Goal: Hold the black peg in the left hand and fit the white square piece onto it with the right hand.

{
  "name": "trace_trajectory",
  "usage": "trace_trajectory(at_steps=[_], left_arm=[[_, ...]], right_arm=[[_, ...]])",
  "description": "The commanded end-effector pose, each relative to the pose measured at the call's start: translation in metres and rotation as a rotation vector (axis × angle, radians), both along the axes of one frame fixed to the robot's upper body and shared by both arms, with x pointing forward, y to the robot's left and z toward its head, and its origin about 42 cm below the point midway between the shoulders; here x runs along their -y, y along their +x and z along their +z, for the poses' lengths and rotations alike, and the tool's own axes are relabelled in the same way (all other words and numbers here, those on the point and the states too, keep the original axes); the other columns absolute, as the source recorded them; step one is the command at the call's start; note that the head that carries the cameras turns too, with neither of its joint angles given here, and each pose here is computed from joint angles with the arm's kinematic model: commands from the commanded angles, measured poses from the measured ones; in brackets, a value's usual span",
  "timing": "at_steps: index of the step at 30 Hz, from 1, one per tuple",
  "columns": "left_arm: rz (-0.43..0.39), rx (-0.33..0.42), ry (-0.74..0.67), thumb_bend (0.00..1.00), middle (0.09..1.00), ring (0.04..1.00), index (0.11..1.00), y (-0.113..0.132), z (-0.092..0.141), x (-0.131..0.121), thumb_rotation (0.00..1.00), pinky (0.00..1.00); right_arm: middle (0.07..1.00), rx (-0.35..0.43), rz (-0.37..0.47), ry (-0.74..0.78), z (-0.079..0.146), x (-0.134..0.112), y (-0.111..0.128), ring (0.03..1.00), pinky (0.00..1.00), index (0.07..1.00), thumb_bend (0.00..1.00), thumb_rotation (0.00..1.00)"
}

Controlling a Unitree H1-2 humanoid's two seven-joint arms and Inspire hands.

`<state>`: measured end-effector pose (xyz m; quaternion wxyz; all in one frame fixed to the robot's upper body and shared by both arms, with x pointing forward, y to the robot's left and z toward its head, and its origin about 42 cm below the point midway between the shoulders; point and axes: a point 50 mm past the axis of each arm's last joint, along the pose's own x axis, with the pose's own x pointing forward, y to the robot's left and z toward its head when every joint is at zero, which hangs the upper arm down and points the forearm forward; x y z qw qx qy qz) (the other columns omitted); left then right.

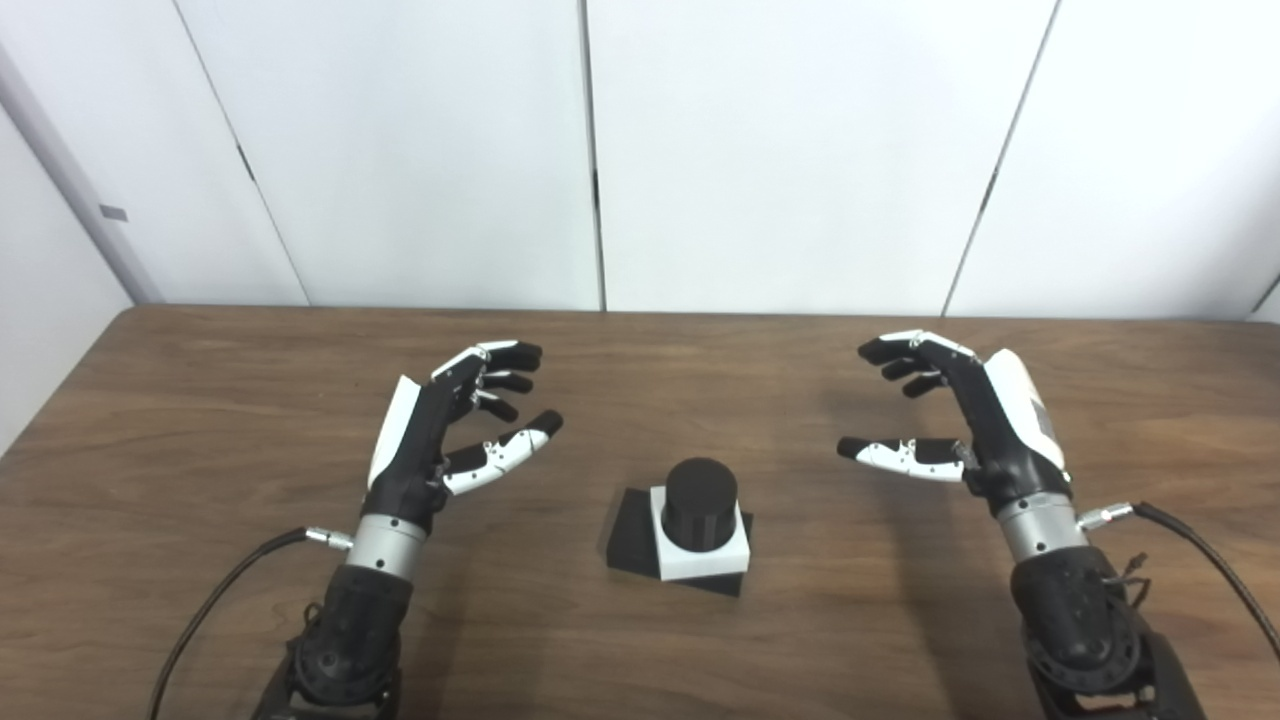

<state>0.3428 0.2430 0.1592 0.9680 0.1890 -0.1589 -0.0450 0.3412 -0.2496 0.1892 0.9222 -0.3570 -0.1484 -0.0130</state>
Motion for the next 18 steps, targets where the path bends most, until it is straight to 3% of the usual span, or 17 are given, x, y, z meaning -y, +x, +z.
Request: trace_trajectory(at_steps=[1,18], left_arm=[[-0.008,0.069,-0.006,0.64,0.726,0.683,0.710,0.0058,0.0142,-0.0008,0.23,0.55],[-0.015,0.075,-0.013,0.64,0.729,0.681,0.710,0.0062,0.0129,-0.0011,0.21,0.56]], right_arm=[[0.693,0.067,0.008,-0.002,0.0188,-0.0016,0.0027,0.668,0.59,0.673,0.60,0.14],[0.697,0.056,0.007,0.008,0.0196,-0.0032,0.0022,0.671,0.62,0.702,0.60,0.11]])
